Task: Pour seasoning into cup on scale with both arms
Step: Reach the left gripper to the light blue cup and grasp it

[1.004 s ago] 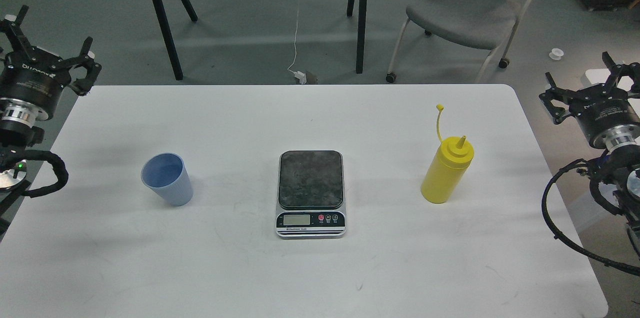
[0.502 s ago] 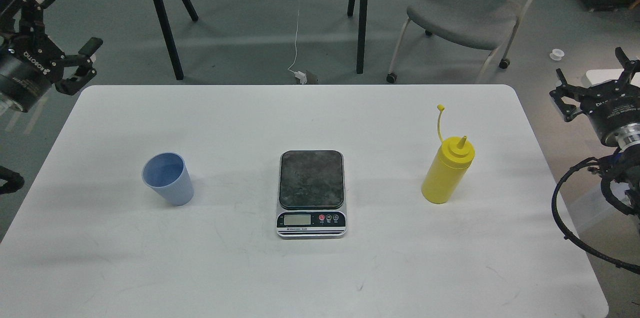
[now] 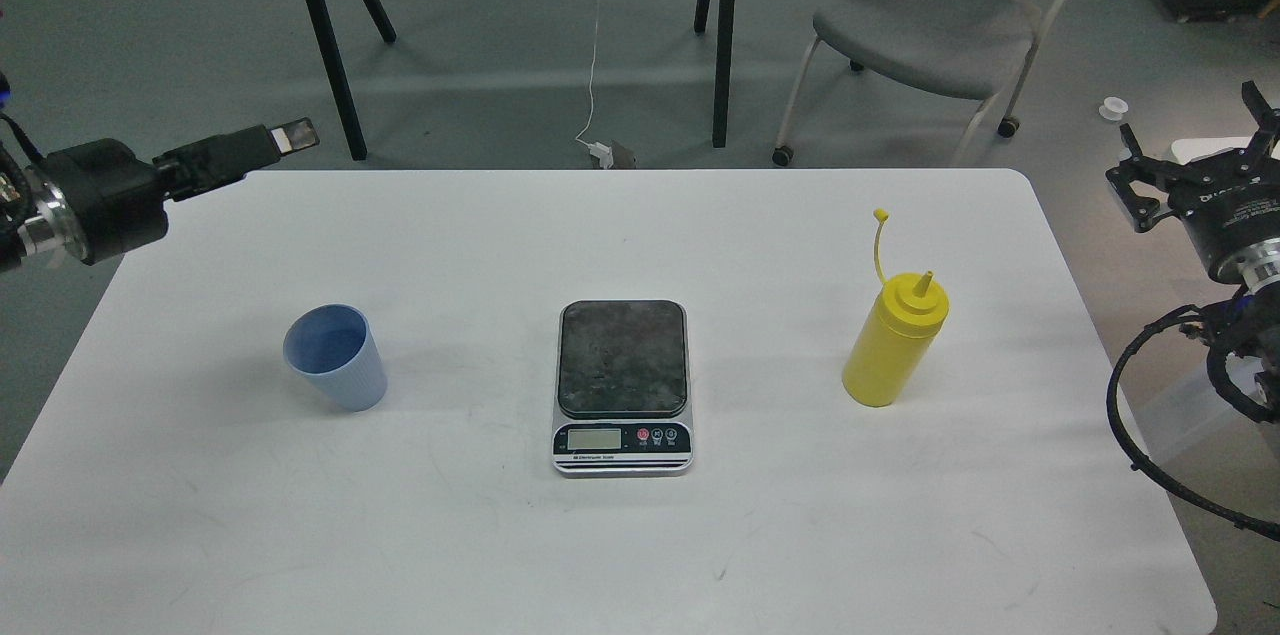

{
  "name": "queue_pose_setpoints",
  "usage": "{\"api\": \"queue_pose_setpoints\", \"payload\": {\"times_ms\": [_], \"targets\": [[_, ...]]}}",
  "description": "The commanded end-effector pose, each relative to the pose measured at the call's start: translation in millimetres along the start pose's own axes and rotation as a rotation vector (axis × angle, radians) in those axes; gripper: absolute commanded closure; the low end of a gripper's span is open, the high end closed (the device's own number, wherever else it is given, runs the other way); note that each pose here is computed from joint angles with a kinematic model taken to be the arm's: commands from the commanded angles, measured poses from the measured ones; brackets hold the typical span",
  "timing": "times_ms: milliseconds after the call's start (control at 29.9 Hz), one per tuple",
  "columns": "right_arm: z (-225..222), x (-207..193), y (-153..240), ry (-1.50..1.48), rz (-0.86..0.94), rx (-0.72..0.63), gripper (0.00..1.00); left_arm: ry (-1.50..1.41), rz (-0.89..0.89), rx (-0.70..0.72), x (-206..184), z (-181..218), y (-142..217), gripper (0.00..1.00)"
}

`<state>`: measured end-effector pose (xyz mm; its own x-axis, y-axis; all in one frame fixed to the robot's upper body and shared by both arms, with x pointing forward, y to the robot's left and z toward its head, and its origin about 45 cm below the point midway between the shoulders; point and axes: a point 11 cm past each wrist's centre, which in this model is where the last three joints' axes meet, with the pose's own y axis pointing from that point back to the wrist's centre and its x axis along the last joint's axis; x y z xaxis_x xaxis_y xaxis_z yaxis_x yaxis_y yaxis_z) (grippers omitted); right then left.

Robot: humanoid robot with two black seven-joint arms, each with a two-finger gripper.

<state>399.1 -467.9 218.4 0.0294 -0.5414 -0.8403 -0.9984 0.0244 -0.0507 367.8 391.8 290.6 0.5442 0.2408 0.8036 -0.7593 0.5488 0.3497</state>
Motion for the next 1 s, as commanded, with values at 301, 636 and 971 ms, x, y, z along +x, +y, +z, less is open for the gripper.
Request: {"api": "queue_pose_setpoints", "payload": {"times_ms": [301, 636, 971], "targets": [[-11, -6, 4, -0.008, -0.023, 0.027, 0.00, -0.503, -0.242, 0.130, -75, -40, -3, 0.07], [-20, 1, 10, -0.006, -0.006, 0.045, 0.00, -0.589, -0.319, 0.173, -107, -67, -21, 0.31], [-20, 3, 12, -0.006, 0.001, 0.049, 0.00, -0.555, -0.377, 0.199, -132, -82, -24, 0.65]]}}
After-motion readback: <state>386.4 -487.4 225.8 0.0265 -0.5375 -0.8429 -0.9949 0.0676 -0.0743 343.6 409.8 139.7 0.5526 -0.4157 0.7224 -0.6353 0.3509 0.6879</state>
